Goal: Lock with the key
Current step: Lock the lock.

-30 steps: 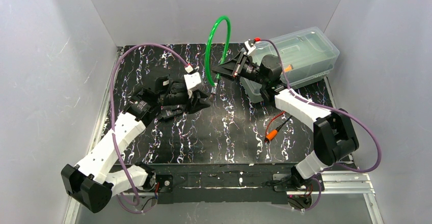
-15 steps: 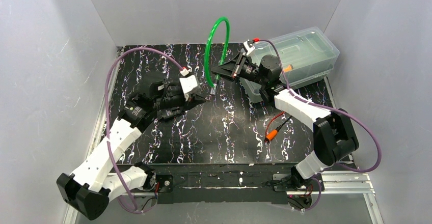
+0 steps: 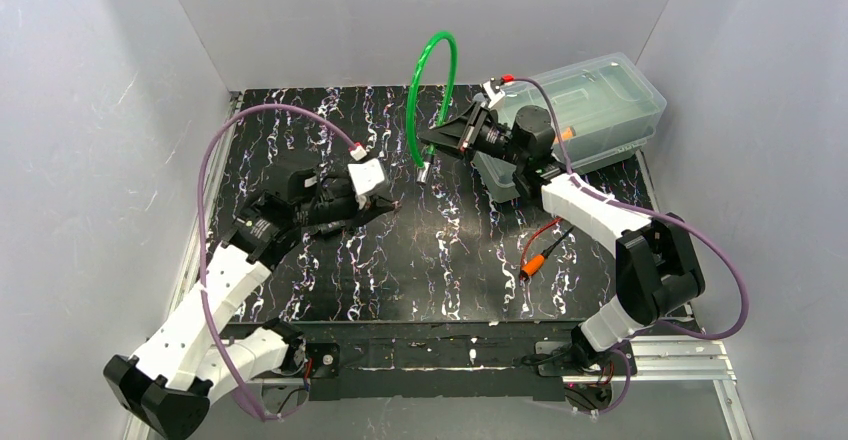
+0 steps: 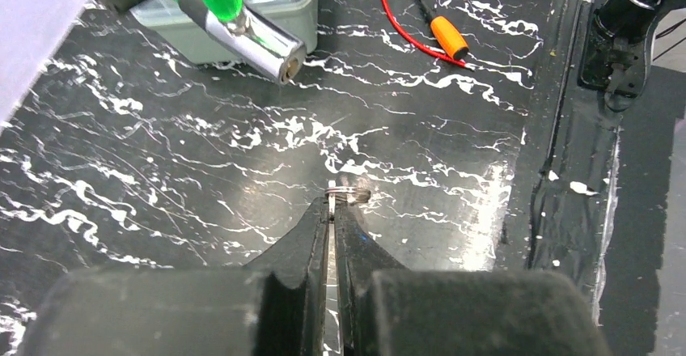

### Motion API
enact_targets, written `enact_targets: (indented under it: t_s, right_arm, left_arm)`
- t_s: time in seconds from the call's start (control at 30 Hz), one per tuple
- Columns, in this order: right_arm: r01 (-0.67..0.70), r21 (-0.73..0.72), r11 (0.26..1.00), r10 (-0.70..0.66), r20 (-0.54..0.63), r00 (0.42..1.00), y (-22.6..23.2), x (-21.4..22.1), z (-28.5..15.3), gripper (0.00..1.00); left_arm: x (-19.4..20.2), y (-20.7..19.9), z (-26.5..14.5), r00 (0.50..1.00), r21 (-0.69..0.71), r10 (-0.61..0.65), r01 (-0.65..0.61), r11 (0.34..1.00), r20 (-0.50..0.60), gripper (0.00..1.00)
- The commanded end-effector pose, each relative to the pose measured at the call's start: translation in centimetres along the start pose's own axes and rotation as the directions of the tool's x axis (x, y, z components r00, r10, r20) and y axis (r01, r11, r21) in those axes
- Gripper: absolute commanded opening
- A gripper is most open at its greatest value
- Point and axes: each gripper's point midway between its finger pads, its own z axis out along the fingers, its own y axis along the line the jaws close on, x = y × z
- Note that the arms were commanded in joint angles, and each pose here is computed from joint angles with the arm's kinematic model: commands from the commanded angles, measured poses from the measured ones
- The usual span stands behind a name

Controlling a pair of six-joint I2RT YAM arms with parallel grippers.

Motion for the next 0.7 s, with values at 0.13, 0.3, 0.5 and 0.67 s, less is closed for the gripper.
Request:
enact_targets:
  t_s: [0.13, 0.3, 0.5, 0.67]
  right_arm:
    - [0.096, -0.129, 0.987, -0.089, 0.063, 0.994, 5.2, -1.5, -0.8, 0.01]
    - [0.085, -0.126, 0.988, -0.077, 0.067, 0.995, 5.1, -1.6, -0.8, 0.01]
    - [0.104, -0.126, 0.987, -0.094, 0.079, 0.992, 5.3, -1.9, -0.9, 0.01]
    - [0.212, 0.002, 0.977, -0.211, 0.070, 0.975, 3.6, -2.6, -0.8, 0.01]
  left_arm:
    - [-0.1, 0.1, 1.4, 0.983, 0.004, -0.183, 0.183, 0.983, 0.014, 0.00]
    - [-0.7, -0.8, 1.1, 0.969, 0.029, -0.244, 0.243, 0.970, 0.036, 0.00]
    - [1.6, 0.3, 1.2, 0.925, -0.063, -0.377, 0.374, 0.925, -0.041, 0.00]
    - [3.4, 1.4, 1.3, 0.836, -0.138, -0.538, 0.523, 0.841, -0.111, 0.00]
